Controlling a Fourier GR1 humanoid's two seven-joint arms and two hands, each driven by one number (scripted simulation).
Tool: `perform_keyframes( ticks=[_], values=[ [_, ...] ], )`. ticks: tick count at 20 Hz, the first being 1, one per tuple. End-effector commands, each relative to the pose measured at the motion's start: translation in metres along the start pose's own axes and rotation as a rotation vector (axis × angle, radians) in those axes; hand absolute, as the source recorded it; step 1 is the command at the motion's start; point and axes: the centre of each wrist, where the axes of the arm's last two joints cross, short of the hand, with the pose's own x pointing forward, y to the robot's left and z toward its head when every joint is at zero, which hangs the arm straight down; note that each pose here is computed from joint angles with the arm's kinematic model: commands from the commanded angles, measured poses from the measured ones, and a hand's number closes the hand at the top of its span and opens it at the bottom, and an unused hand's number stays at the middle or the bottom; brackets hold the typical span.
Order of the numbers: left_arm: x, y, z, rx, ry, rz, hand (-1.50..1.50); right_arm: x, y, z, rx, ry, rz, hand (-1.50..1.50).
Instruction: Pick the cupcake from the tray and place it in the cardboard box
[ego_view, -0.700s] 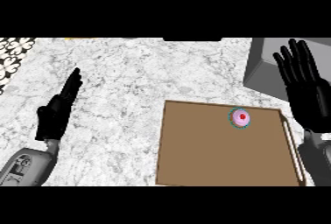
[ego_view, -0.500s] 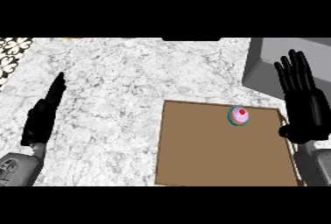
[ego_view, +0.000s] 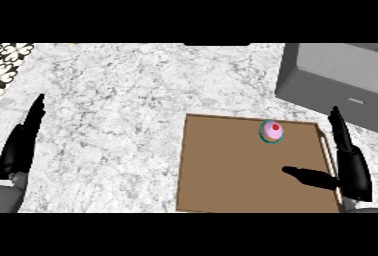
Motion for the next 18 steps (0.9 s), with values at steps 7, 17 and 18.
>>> perform_keyframes(
  ticks=[7, 17, 18],
  values=[
    [-0.007, 0.003, 0.000, 0.010, 0.016, -0.024, 0.00, -0.031, -0.041, 0.025, 0.023, -0.121, 0.214, -1.50],
    [-0.002, -0.005, -0.006, 0.008, 0.027, -0.016, 0.00, 0.028, -0.055, -0.034, 0.374, 0.097, 0.573, -1.50],
    [-0.006, 0.004, -0.001, 0.001, 0.021, -0.020, 0.00, 0.035, -0.048, -0.042, 0.388, 0.128, 0.617, -1.50]
  ],
)
